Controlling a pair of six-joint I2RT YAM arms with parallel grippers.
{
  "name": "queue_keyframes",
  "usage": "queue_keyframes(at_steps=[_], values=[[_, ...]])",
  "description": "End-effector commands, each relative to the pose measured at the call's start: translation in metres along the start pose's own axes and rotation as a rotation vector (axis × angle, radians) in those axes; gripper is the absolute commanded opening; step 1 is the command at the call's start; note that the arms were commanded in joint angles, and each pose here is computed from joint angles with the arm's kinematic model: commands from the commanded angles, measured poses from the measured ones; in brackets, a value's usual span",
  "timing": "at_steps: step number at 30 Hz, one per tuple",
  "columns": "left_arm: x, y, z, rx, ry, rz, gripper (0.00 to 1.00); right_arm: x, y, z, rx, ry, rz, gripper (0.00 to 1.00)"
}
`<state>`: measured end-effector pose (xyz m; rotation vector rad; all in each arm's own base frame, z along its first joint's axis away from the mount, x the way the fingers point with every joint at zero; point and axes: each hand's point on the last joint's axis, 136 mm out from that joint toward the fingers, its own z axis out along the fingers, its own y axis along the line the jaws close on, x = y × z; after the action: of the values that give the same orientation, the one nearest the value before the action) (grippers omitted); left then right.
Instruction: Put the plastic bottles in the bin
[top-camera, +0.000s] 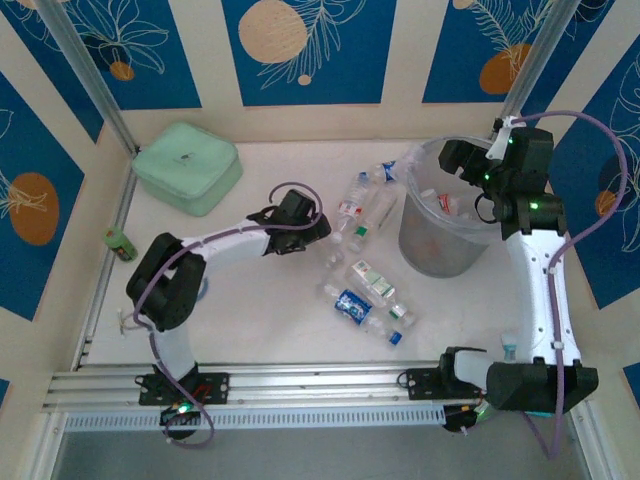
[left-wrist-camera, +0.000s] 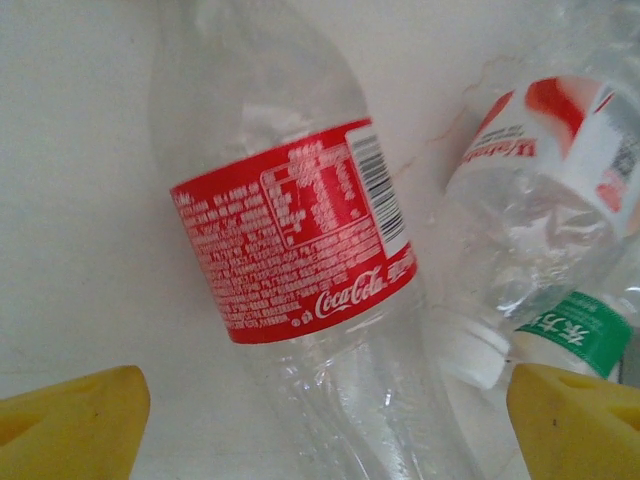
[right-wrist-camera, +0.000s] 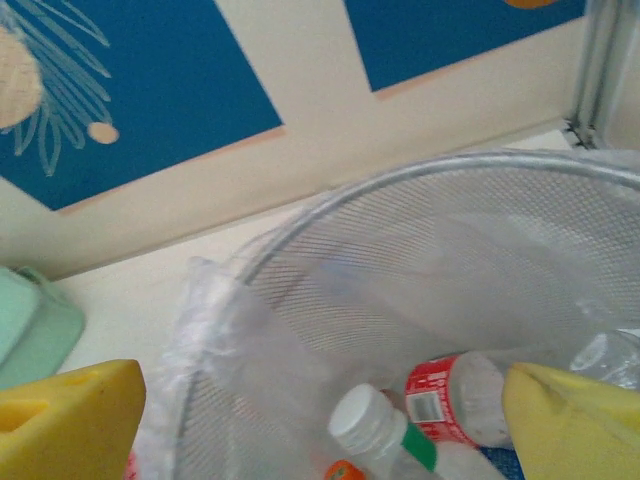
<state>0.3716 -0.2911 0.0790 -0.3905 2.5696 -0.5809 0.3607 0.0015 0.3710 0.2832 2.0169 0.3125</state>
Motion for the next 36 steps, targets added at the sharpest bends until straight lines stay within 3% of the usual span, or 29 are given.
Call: queue_keyframes(at_steps=[1,8,18,25,31,34,36], values=[[0.015,-0.004,0.009,-0.023,0.026,-0.050,0.86,0.001,0.028,-0.018,-0.091,0.016,-0.021,0.92],[0.035,-0.001,0.024,-0.036,0.058,-0.098,0.70,0.011,0.044,-0.022,-0.151,0.029,-0.063,0.91],[-0.001,-0.014,-0.001,-0.034,-0.051,-0.039,0.48,0.031,0.061,-0.021,-0.278,0.101,-0.059,0.89],[-0.038,-0.013,-0.047,-0.041,-0.162,0.125,0.40,0.030,0.075,-0.029,-0.331,0.108,-0.055,0.88],[-0.048,-0.025,-0.107,0.115,-0.305,0.351,0.16,0.041,0.135,-0.036,-0.560,0.203,-0.089,0.82],[-0.041,-0.029,-0.139,0.223,-0.365,0.464,0.01,0.053,0.162,-0.030,-0.597,0.259,-0.140,0.81],[-0.036,-0.026,-0.157,0.270,-0.396,0.505,0.00,0.062,0.179,-0.024,-0.609,0.291,-0.167,0.81]])
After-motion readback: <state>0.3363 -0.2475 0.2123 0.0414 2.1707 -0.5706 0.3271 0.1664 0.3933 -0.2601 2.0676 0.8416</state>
